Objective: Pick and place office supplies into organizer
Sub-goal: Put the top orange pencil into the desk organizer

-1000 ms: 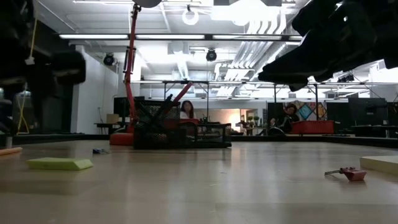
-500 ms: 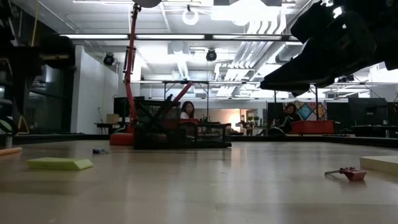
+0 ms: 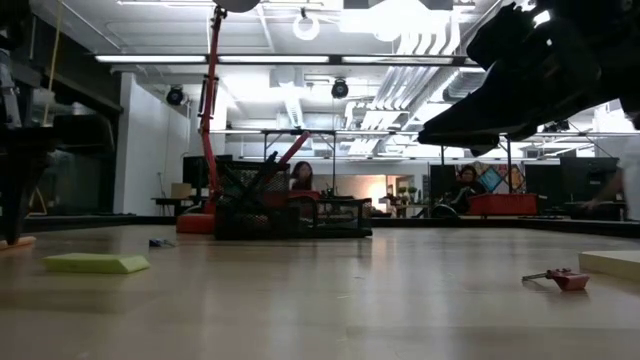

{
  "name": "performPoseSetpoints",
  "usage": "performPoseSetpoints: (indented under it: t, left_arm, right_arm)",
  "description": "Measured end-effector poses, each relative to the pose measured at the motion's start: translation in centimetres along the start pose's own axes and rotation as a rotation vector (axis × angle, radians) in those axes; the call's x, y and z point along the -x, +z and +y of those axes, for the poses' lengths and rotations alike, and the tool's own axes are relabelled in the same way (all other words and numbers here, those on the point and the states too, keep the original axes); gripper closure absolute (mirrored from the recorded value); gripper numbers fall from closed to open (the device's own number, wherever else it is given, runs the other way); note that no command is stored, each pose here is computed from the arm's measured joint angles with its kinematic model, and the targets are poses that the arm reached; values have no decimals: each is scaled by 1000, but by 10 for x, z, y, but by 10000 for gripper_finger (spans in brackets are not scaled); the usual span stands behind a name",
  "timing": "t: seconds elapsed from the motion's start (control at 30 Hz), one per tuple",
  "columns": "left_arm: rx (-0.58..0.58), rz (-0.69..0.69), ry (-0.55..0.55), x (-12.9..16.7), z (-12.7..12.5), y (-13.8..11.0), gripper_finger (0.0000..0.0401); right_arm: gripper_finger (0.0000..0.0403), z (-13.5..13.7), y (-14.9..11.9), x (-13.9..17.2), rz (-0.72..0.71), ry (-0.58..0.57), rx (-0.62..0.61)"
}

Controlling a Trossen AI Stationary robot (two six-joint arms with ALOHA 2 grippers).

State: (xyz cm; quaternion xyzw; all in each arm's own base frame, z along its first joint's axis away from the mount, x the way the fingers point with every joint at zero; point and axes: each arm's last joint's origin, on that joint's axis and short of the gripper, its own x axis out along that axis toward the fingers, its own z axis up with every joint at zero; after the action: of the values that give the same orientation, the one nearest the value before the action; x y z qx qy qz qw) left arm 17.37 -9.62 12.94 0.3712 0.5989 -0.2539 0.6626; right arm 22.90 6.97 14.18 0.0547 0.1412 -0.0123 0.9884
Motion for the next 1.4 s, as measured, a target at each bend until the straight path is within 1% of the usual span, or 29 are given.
performPoseSetpoints:
  t: [0.17, 0.23, 0.37, 0.5, 0.57, 0.7, 0.83, 0.97, 1.03, 1.27, 1.4]
  left_arm:
    - [0, -1, 5, 0, 0, 0, 287]
    - [1, -5, 7, -1, 0, 1, 294]
    - [-49, -34, -7, -2, 4, 1, 330]
    - [-20, -64, -54, -3, 12, -1, 377]
    - [14, -89, -60, -4, 18, -2, 393]
    - [94, -129, -53, -6, 29, -3, 395]
    - [162, -200, -45, -7, 39, -1, 399]
    - [181, -234, -29, -8, 43, 0, 401]
    - [183, -229, -22, -8, 43, 0, 401]
    - [217, -215, -33, -6, 43, 0, 401]
    - [229, -221, -32, -1, 46, 3, 401]
  right_arm:
    - [281, 0, 0, 0, -1, -3, 0]
    - [281, 0, 0, 0, -1, -3, 0]
    - [281, 0, 0, 0, -1, -4, 4]
    - [281, 0, 0, 0, -1, -6, -1]
    - [281, 0, 0, 0, -1, -6, -11]
    - [281, 0, 0, 0, -1, -6, -19]
    - [281, 0, 0, 0, 0, -6, -18]
    - [281, 0, 0, 0, 0, -6, -18]
    - [281, 0, 0, 0, 1, -7, -18]
    - [281, -3, -2, 0, 3, -85, -11]
    - [281, -3, -3, 0, 7, -103, -16]
